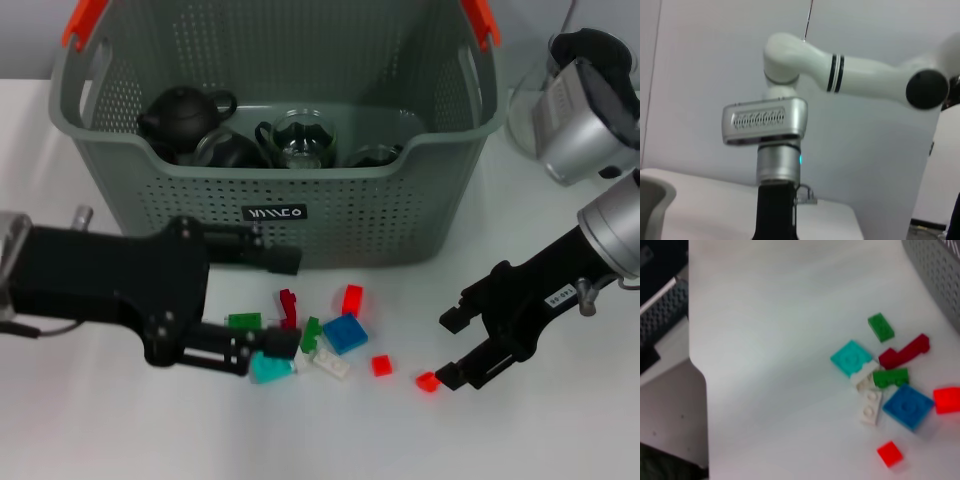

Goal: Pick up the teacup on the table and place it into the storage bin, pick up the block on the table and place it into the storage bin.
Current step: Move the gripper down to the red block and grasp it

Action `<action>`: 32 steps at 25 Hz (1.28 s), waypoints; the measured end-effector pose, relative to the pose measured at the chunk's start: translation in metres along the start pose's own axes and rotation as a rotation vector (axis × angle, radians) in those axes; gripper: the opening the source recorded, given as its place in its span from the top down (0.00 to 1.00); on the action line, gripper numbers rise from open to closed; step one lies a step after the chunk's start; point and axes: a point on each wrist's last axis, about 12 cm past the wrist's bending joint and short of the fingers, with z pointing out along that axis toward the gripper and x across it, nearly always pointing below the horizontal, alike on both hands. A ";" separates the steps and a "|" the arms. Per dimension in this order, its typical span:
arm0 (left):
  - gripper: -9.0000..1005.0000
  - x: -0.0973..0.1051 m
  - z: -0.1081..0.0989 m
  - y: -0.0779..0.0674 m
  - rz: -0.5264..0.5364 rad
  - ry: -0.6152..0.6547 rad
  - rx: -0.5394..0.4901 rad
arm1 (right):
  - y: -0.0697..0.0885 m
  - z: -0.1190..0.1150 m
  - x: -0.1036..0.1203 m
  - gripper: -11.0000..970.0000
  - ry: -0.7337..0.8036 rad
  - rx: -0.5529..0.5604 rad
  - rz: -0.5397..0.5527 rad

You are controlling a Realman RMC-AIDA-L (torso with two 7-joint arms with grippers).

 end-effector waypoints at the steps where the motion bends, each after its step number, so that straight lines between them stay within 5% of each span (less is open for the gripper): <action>1: 0.25 0.006 0.001 0.001 0.010 0.002 -0.003 | 0.000 0.001 0.000 0.15 0.016 0.007 -0.006; 11: 0.26 0.050 0.013 0.003 0.075 -0.018 -0.098 | 0.005 0.021 -0.013 0.15 0.145 0.047 -0.127; 32: 0.26 0.065 0.019 0.005 -0.010 -0.066 -0.162 | 0.020 0.050 -0.039 0.15 0.339 0.132 -0.486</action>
